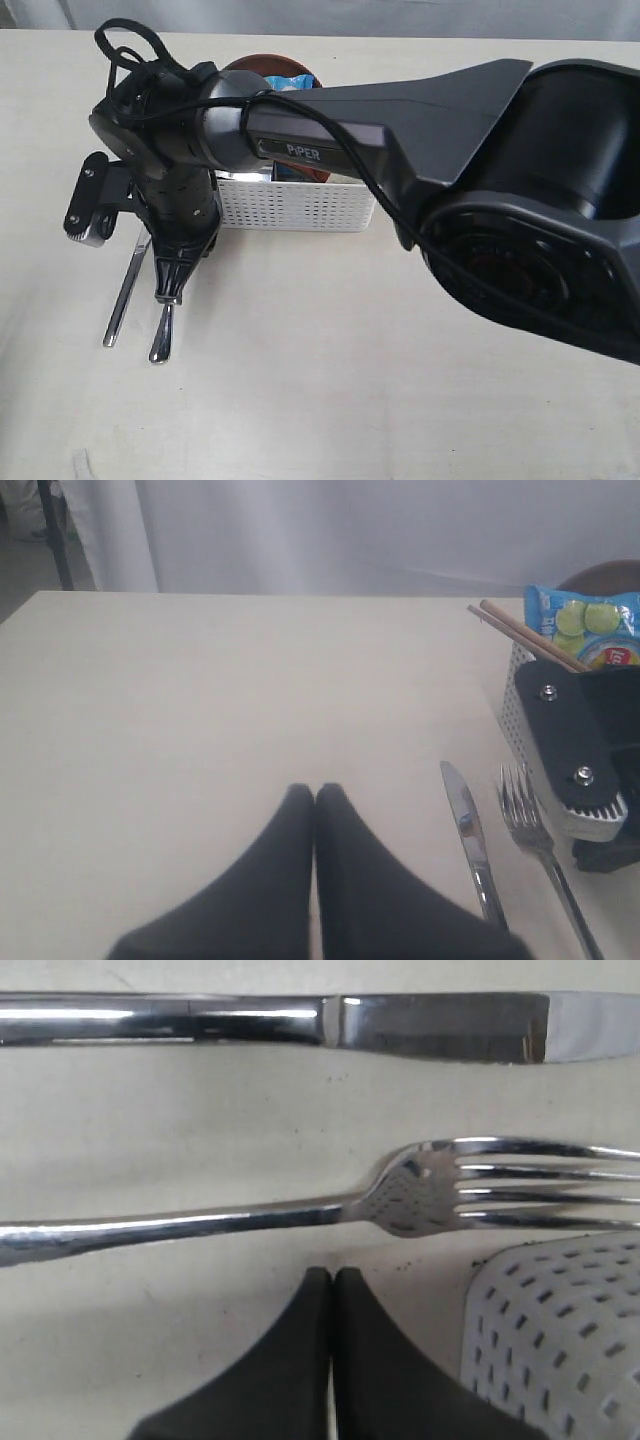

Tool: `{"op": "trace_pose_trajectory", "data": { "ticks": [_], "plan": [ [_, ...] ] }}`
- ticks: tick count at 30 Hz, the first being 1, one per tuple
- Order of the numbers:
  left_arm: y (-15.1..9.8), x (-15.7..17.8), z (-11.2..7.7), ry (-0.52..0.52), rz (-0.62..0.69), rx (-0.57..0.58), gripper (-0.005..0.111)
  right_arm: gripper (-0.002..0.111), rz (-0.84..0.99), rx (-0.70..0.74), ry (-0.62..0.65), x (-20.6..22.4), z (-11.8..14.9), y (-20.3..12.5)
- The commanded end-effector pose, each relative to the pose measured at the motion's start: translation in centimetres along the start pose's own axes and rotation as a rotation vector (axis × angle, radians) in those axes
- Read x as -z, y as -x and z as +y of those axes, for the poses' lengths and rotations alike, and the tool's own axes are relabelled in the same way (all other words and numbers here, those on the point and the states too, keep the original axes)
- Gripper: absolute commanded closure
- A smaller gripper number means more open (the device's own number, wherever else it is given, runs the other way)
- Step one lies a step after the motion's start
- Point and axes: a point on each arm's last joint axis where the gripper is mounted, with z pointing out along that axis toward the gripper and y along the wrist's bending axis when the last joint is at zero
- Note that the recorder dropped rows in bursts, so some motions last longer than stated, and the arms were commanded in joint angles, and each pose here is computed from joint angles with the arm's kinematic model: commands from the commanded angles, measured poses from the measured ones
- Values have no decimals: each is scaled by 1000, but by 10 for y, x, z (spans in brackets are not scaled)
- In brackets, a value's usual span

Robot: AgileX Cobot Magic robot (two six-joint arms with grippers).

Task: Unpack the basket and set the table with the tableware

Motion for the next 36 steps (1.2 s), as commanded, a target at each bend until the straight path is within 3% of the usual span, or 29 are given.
{"op": "trace_pose_trajectory", "data": {
  "ticks": [1,16,36],
  "plan": [
    [0,0,0,5,-9,-10,107,109,-23,4,-4,-4,-2,1],
    [0,0,0,5,-9,-10,107,109,-34,-9,58,-17,5,3],
    [0,0,0,5,-9,-10,107,109,119,-67,173,-14,15,-11]
  ]
}}
